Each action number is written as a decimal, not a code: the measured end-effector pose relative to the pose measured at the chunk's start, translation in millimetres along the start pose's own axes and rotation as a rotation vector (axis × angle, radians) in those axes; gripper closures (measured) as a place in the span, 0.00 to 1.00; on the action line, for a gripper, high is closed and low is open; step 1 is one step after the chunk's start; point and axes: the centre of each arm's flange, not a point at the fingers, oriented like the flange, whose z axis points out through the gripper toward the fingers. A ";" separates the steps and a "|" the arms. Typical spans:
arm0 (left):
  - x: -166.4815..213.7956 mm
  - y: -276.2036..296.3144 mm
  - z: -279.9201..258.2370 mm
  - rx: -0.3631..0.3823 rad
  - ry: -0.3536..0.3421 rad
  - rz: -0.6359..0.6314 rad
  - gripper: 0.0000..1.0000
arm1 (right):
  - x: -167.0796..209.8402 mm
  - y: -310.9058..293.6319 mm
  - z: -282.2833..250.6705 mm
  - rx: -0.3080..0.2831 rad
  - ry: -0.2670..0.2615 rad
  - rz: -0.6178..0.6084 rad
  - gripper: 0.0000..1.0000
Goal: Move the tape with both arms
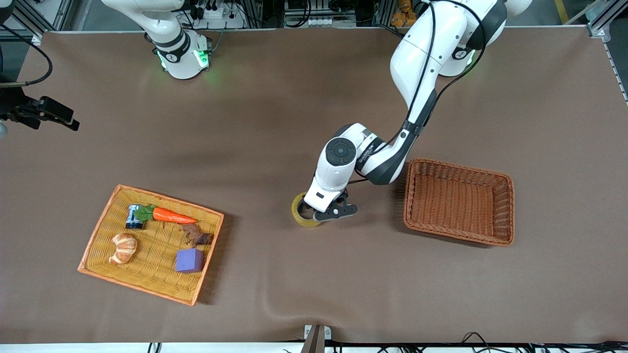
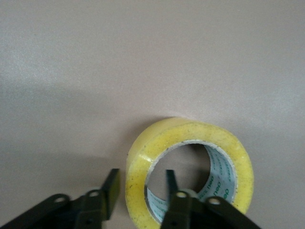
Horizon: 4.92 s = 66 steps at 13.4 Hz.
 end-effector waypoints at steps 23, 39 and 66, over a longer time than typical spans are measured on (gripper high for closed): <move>90.0 -409.3 -142.6 0.179 -0.037 -0.126 0.78 | 4.9 -6.3 9.2 -0.001 -0.018 -0.011 0.00; 129.5 -354.9 -453.5 0.203 -0.024 0.100 0.00 | 7.4 0.8 19.6 0.001 -0.049 -0.043 0.00; 119.7 -348.0 -472.0 0.161 -0.077 0.182 0.00 | 10.3 1.0 25.9 0.001 -0.062 -0.046 0.00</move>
